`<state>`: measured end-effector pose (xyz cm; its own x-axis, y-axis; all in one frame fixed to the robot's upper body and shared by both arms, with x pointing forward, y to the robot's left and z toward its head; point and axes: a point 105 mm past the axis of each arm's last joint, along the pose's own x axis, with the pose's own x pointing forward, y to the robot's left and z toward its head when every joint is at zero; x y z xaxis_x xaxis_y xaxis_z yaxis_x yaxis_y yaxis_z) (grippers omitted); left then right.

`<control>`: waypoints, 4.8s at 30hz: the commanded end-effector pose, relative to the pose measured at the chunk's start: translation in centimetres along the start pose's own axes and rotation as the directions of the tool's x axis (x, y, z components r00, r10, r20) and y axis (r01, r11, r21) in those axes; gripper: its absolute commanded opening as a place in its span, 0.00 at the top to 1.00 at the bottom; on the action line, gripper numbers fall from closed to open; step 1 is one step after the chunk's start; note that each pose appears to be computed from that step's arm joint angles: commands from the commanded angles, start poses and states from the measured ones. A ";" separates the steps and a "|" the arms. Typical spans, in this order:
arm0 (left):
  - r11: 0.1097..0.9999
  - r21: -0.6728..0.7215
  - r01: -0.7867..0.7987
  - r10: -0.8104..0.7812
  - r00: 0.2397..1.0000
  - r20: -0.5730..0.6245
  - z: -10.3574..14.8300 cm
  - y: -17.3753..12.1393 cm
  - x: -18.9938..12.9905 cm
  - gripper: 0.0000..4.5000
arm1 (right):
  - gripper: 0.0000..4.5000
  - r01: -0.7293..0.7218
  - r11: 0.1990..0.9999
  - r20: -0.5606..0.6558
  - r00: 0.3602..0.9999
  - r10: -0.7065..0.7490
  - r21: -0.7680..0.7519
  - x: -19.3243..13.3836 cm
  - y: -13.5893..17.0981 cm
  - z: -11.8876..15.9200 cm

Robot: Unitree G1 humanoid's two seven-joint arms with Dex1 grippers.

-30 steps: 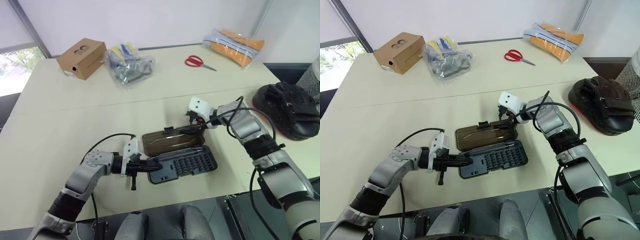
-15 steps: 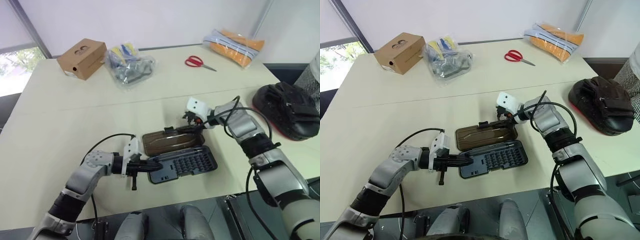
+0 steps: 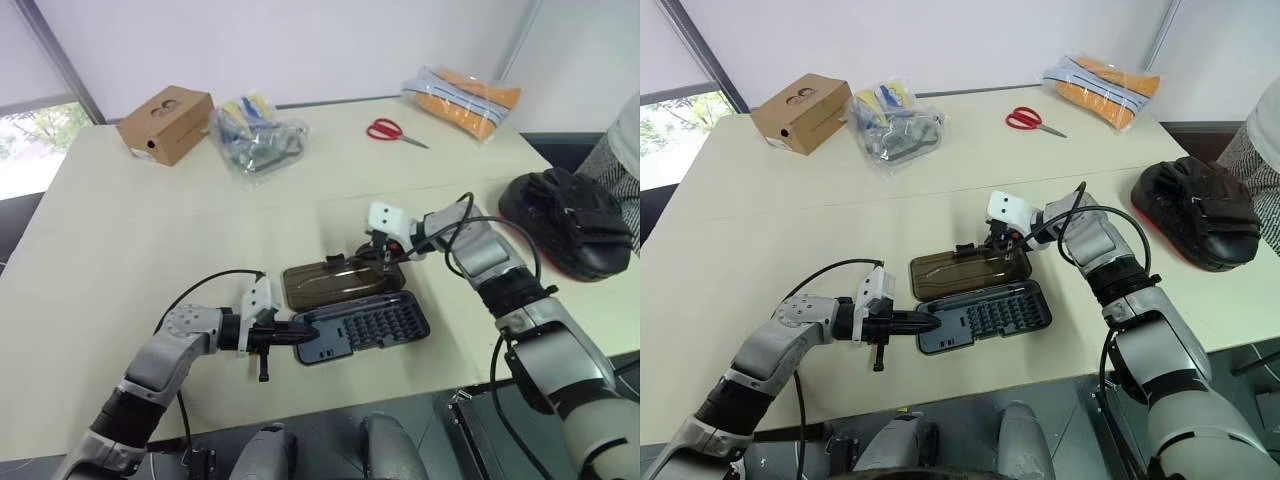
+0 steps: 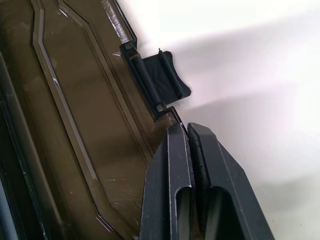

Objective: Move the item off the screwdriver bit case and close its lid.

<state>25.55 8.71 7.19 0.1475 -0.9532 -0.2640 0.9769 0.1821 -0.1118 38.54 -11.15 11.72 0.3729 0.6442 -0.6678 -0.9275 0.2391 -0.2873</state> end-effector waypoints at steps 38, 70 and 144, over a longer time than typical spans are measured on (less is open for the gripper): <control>0.997 -0.015 -0.081 0.081 0.997 -0.019 -0.9 0.7 -0.4 1.00 | 0.15 -0.080 0.997 -0.190 0.979 0.077 -0.009 2.7 -0.6 -3.7; 0.992 -0.036 -0.124 0.124 0.992 -0.009 -0.6 0.6 -1.4 1.00 | 0.99 -0.144 0.989 -0.206 0.969 0.134 -0.034 3.8 0.8 -4.1; 0.961 -0.206 -0.184 0.223 0.958 0.183 4.0 10.1 -2.3 1.00 | 0.01 0.255 0.742 0.010 0.948 -0.318 -0.620 -4.3 1.4 6.8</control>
<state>35.62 12.18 8.97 0.4060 -0.9022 -0.1458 0.8538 0.4314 -0.2914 35.60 -8.42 16.85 0.6139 0.5257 -0.5889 -0.6230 -0.1355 -0.7704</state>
